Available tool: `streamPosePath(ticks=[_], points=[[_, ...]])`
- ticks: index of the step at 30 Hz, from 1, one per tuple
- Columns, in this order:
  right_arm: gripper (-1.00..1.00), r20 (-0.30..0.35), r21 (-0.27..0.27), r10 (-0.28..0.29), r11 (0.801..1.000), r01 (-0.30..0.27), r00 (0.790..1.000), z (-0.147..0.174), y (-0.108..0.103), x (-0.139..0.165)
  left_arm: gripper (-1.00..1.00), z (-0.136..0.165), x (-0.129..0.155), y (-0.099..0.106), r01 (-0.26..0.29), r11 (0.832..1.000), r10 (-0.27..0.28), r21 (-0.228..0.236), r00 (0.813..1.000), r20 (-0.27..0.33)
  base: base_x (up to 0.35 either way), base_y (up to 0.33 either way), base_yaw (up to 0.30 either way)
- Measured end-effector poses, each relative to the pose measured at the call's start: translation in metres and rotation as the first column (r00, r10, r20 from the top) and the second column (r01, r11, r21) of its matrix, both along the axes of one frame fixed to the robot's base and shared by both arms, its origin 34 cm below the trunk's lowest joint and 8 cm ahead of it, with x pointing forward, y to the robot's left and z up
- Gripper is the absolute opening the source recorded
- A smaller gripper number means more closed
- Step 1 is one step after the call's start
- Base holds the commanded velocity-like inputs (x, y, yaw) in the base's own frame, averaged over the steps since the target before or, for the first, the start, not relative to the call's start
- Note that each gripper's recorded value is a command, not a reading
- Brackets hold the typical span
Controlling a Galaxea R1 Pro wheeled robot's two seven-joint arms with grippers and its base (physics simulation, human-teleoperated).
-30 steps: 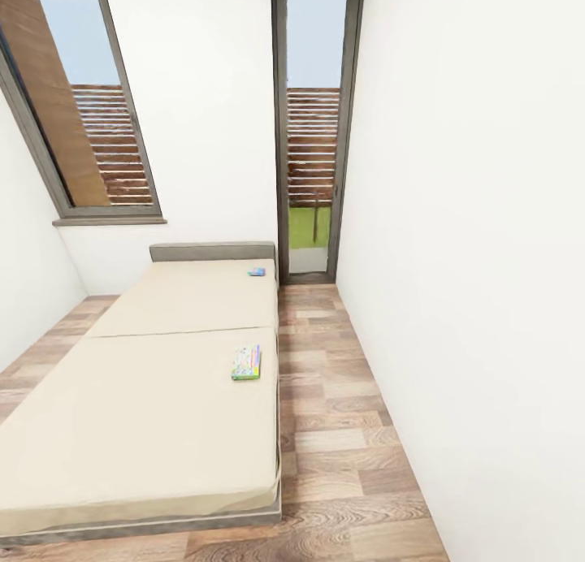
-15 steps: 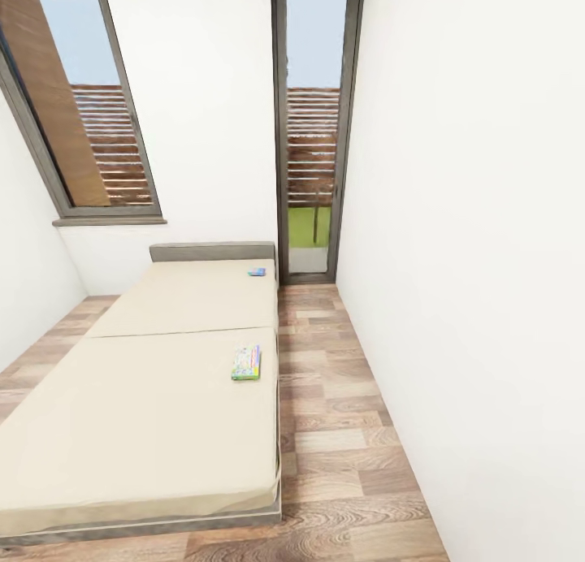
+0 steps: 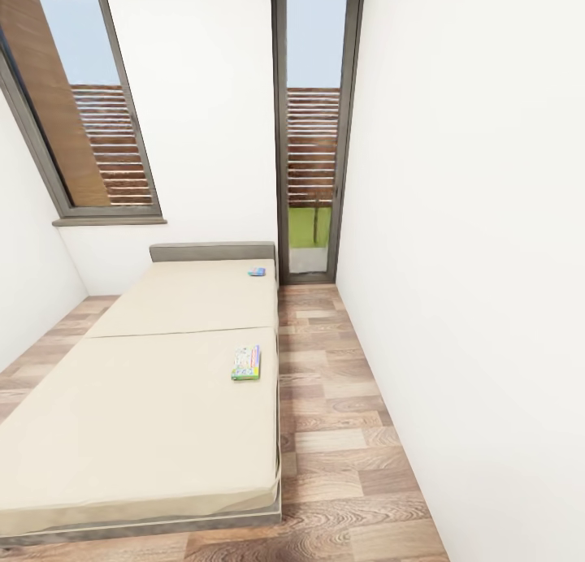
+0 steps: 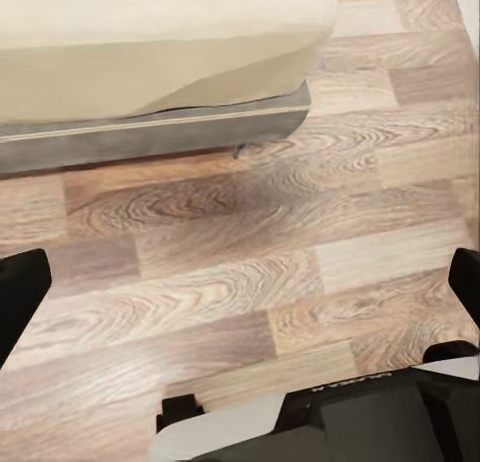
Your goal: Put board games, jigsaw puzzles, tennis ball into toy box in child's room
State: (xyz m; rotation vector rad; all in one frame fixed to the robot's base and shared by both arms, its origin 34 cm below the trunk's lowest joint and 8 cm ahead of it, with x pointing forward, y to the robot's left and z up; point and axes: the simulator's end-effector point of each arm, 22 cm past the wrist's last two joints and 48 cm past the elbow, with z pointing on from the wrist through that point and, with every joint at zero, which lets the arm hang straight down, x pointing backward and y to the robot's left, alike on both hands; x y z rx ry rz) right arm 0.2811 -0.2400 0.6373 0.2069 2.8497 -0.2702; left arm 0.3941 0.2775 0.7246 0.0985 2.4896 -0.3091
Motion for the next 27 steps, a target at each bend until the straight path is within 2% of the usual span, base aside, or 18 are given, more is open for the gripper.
streamPosePath(ticks=[3, 4, 10, 12, 15, 17, 19, 22, 24, 27], points=[[1.0, 0.001, -0.001, 0.0, 1.0, 0.0, 1.0, 0.0, -0.001, 0.0, 1.0, 0.023, 0.002, 0.016, -0.017, 1.0, 0.016, 0.01, 0.998, 0.062, 0.0, 0.0, 0.0], [1.0, 0.001, -0.002, 0.0, 1.0, 0.0, 1.0, 0.0, -0.001, -0.001, 1.0, 0.037, 0.006, 0.023, -0.024, 1.0, 0.022, 0.018, 0.995, 0.099, 0.0, 0.0, 0.0], [1.0, 0.015, -0.006, -0.009, 1.0, 0.009, 1.0, 0.001, -0.004, 0.001, 1.0, 0.103, 0.039, 0.029, -0.034, 0.999, 0.022, 0.043, 0.969, 0.246, 0.0, 0.0, 0.0], [1.0, 0.035, -0.006, -0.018, 1.0, 0.018, 0.999, 0.002, -0.005, 0.005, 1.0, 0.117, 0.047, 0.026, -0.044, 0.998, 0.034, 0.034, 0.969, 0.244, 0.0, 0.0, 0.0], [1.0, 0.064, -0.011, -0.029, 0.999, 0.03, 0.998, 0.005, -0.008, 0.011, 1.0, 0.124, 0.051, 0.011, -0.068, 0.998, 0.068, -0.006, 0.98, 0.186, 0.0, 0.0, 0.0], [1.0, 0.069, -0.011, -0.031, 0.999, 0.032, 0.997, 0.005, -0.008, 0.012, 1.0, 0.128, 0.06, 0.003, -0.082, 0.996, 0.086, -0.03, 0.981, 0.176, 0.0, 0.0, 0.0], [1.0, 0.075, -0.013, -0.031, 0.999, 0.032, 0.997, 0.006, -0.009, 0.016, 1.0, 0.145, 0.097, -0.013, -0.109, 0.991, 0.121, -0.072, 0.972, 0.199, 0.0, 0.0, 0.0], [1.0, 0.086, -0.015, -0.031, 0.999, 0.032, 0.996, 0.008, -0.009, 0.023, 1.0, 0.16, 0.131, -0.024, -0.135, 0.986, 0.154, -0.099, 0.965, 0.214, 0.0, 0.0, 0.0], [1.0, 0.106, -0.016, -0.032, 0.999, 0.034, 0.994, 0.011, -0.01, 0.033, 1.0, 0.164, 0.144, -0.028, -0.151, 0.983, 0.17, -0.102, 0.964, 0.206, 0.0, 0.0, 0.0], [1.0, 0.169, -0.009, -0.037, 0.999, 0.039, 0.985, 0.028, -0.011, 0.075, 1.0, 0.162, 0.179, -0.039, -0.192, 0.978, 0.204, -0.083, 0.963, 0.175, 0.0, 0.0, 0.0]])
